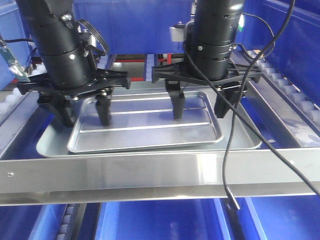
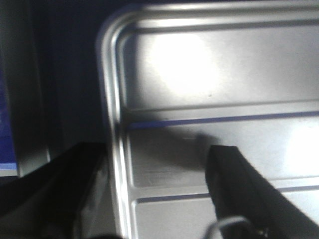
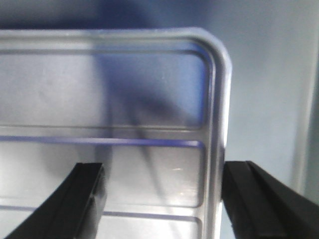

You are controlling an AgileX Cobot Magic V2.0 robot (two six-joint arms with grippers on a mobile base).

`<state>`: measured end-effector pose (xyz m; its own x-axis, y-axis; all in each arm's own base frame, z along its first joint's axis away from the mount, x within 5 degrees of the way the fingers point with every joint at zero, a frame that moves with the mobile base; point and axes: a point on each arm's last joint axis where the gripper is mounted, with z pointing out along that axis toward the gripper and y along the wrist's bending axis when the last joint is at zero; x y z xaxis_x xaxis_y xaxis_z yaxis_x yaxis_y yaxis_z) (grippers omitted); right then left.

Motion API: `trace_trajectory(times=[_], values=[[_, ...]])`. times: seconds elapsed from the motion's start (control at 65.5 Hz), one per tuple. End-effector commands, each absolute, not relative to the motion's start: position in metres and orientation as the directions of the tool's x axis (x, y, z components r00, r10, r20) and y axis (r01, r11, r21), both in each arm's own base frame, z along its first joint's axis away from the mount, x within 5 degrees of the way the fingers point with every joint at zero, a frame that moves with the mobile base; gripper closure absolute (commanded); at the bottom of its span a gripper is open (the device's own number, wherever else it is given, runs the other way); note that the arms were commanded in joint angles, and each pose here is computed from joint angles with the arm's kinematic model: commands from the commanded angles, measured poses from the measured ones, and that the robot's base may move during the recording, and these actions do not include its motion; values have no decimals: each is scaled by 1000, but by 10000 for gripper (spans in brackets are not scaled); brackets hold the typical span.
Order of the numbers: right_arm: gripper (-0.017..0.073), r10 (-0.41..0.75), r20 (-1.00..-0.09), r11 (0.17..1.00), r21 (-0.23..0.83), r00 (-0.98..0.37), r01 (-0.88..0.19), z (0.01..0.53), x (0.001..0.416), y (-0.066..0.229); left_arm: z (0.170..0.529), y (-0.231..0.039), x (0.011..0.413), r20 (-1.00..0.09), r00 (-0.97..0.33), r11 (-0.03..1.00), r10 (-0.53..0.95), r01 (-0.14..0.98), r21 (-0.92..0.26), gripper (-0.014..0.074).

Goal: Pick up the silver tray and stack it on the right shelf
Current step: 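Open both grippers to release the stacked tray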

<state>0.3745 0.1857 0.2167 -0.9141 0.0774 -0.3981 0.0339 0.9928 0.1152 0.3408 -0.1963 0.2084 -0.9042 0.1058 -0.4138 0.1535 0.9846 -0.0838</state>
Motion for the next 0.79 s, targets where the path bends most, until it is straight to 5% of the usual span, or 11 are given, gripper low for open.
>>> trace_trajectory(times=[0.0, 0.397, 0.488, 0.626, 0.778], values=[[-22, 91, -539, 982, 187, -838, -14, 265, 375, 187, 240, -195, 343, -506, -855, 980, 113, 181, -87, 213], [-6, 102, -555, 985, 175, -825, 4, 268, 380, 176, 240, -185, 350, -500, -865, 984, 52, 131, -124, 277], [121, 102, -547, 985, 171, -831, 8, 267, 379, 175, 241, -184, 349, -492, -869, 984, 52, 128, -122, 425], [529, 101, -540, 986, 166, -836, 12, 267, 379, 175, 240, -183, 348, -485, -872, 986, 60, 129, -109, 705], [471, 103, -552, 985, 175, -827, 6, 268, 380, 176, 241, -182, 349, -495, -866, 986, 63, 132, -106, 694]])
